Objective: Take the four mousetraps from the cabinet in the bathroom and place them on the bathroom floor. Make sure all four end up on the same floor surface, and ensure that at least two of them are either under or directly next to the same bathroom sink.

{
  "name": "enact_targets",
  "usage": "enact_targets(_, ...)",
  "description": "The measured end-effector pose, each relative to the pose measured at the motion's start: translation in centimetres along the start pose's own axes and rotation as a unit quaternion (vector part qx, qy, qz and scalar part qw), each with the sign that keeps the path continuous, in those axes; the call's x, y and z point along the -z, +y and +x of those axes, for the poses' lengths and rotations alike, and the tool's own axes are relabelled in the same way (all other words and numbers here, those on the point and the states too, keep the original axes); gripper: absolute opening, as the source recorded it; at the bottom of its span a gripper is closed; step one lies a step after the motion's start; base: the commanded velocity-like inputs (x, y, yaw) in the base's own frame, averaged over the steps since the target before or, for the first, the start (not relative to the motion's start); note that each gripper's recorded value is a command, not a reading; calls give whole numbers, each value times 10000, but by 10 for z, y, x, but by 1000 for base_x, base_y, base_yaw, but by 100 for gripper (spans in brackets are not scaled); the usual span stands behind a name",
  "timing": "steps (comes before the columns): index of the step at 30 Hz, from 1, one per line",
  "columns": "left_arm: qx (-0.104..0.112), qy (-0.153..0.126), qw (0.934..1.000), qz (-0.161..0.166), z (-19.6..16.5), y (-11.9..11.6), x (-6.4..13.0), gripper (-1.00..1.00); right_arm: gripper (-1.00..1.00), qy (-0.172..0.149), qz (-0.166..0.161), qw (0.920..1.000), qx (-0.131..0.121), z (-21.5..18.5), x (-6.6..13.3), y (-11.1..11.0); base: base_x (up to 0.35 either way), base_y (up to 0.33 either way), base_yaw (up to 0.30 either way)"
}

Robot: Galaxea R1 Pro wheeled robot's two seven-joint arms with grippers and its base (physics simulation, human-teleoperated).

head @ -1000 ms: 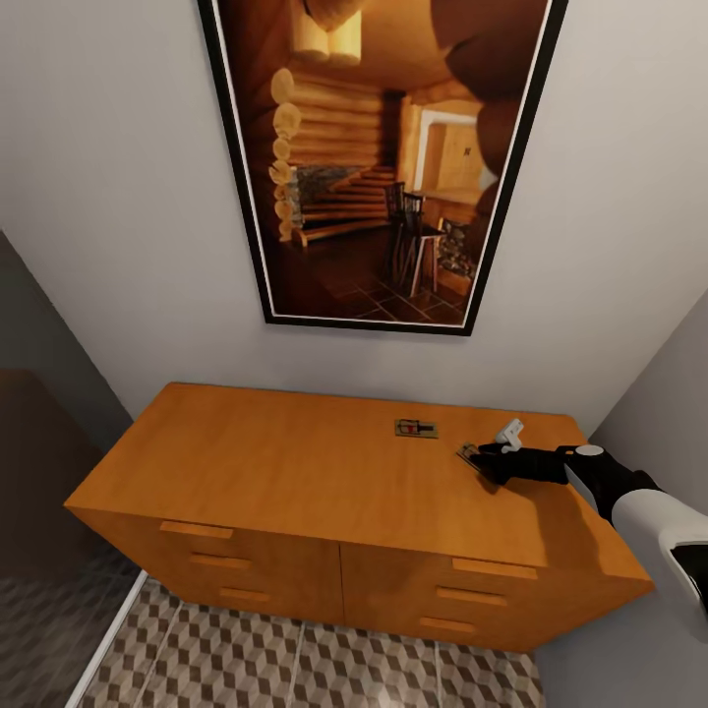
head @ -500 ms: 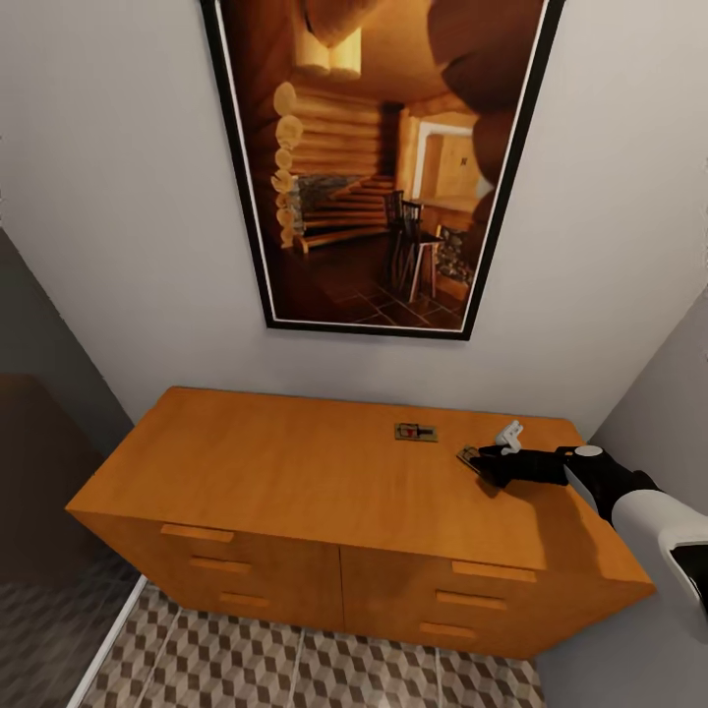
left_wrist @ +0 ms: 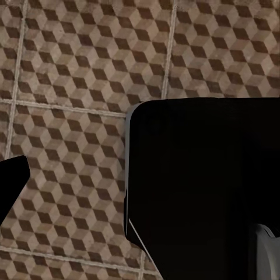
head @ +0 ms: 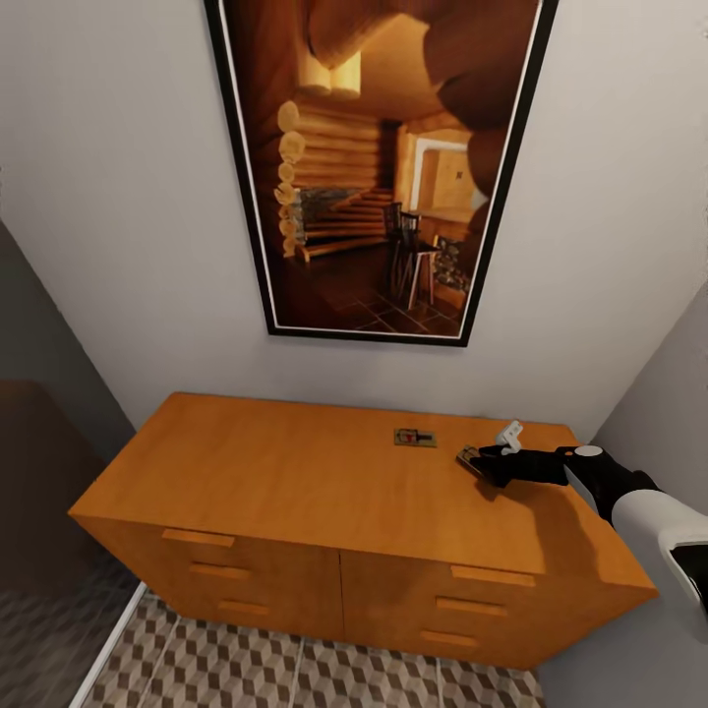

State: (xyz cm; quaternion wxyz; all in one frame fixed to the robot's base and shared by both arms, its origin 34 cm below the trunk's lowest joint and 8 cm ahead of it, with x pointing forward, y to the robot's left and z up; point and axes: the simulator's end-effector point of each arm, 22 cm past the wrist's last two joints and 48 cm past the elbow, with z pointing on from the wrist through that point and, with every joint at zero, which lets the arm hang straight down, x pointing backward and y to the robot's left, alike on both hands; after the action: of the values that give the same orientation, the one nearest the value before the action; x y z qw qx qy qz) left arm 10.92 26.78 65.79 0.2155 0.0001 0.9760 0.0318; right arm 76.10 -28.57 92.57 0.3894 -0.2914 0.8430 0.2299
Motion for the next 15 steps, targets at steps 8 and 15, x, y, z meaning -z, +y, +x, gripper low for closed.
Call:
enact_targets(8, 4, -68, 10000, -1, -4, 0, -2, 100, -100, -49, 21, 10000, 40, -7, 5, 1, 0, 0, 0)
enact_targets(15, 8, -123, 9999, -2, -8, 0, -4, 100, -100, -91, 39, 9999, 76, -14, 9, 1, 0, 0, 0)
